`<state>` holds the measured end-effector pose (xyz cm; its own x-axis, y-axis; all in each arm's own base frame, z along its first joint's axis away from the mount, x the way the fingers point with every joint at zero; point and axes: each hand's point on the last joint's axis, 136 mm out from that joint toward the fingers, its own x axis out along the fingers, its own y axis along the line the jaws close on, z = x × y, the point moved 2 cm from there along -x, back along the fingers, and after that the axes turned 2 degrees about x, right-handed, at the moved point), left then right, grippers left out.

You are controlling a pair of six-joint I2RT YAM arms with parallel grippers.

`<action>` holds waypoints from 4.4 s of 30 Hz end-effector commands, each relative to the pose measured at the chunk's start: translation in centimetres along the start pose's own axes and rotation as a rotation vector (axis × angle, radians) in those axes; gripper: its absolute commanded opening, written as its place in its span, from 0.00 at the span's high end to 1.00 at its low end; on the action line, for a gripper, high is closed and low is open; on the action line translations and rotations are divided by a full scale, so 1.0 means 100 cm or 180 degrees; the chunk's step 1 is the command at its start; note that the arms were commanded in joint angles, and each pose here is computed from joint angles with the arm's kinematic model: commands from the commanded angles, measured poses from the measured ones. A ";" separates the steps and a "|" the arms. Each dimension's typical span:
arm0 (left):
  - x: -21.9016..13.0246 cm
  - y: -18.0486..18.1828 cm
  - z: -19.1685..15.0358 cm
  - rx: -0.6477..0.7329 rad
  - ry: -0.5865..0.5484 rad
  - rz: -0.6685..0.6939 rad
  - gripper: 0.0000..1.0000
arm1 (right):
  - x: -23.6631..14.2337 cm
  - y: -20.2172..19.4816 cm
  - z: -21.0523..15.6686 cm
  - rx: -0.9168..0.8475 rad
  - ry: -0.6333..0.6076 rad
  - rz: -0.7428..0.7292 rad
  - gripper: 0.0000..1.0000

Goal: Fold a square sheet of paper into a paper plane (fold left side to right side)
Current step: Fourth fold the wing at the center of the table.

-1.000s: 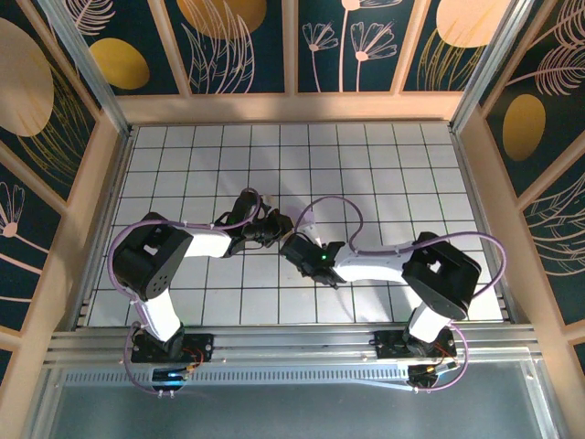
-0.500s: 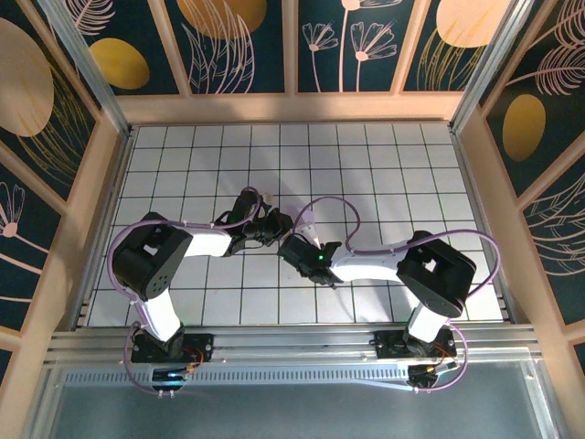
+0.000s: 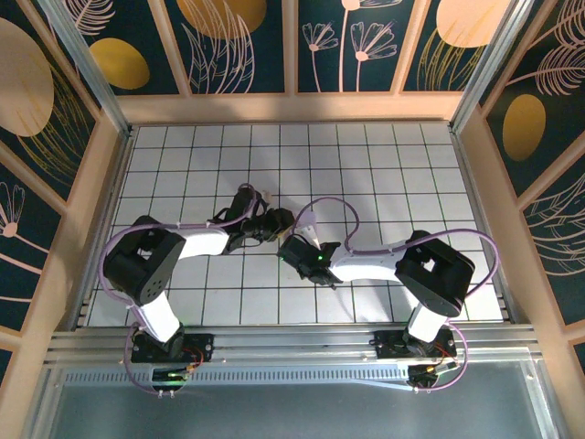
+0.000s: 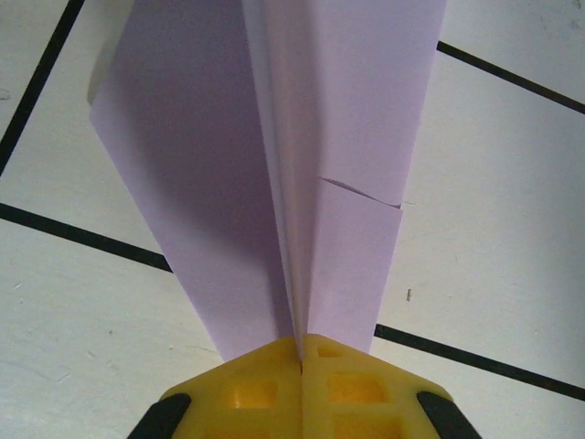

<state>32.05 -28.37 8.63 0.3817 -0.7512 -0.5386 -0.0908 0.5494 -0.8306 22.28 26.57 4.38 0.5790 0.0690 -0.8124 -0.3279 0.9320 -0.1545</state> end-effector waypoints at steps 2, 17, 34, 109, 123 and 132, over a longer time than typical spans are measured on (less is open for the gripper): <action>-0.032 -0.009 0.025 0.0056 -0.0221 -0.0055 0.52 | 0.000 0.001 0.001 -0.0063 -0.0004 -0.0069 0.98; -0.088 0.017 0.031 0.0236 -0.0386 0.0134 0.43 | -0.022 0.009 0.008 0.0317 0.0102 0.1359 1.00; -0.047 0.022 -0.016 0.0238 0.0160 0.0108 0.47 | -0.016 -0.003 -0.014 0.0667 0.0334 0.2071 1.00; 0.030 0.063 -0.039 0.0297 0.0618 0.1122 0.56 | -0.018 -0.005 -0.014 0.0952 0.0474 0.2721 0.74; 0.029 0.060 -0.037 0.0294 0.0592 0.1093 0.56 | -0.026 -0.025 0.011 0.1282 0.0292 0.2890 0.58; 0.028 0.059 -0.038 0.0297 0.0589 0.1086 0.56 | -0.007 -0.018 0.019 0.1381 0.0382 0.2924 0.62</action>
<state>29.79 -30.12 3.85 0.1941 -0.6465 -0.7378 -0.0490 0.7448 -0.6655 22.63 24.61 5.12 0.1369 0.7794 -0.6114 -0.2729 0.6230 0.7331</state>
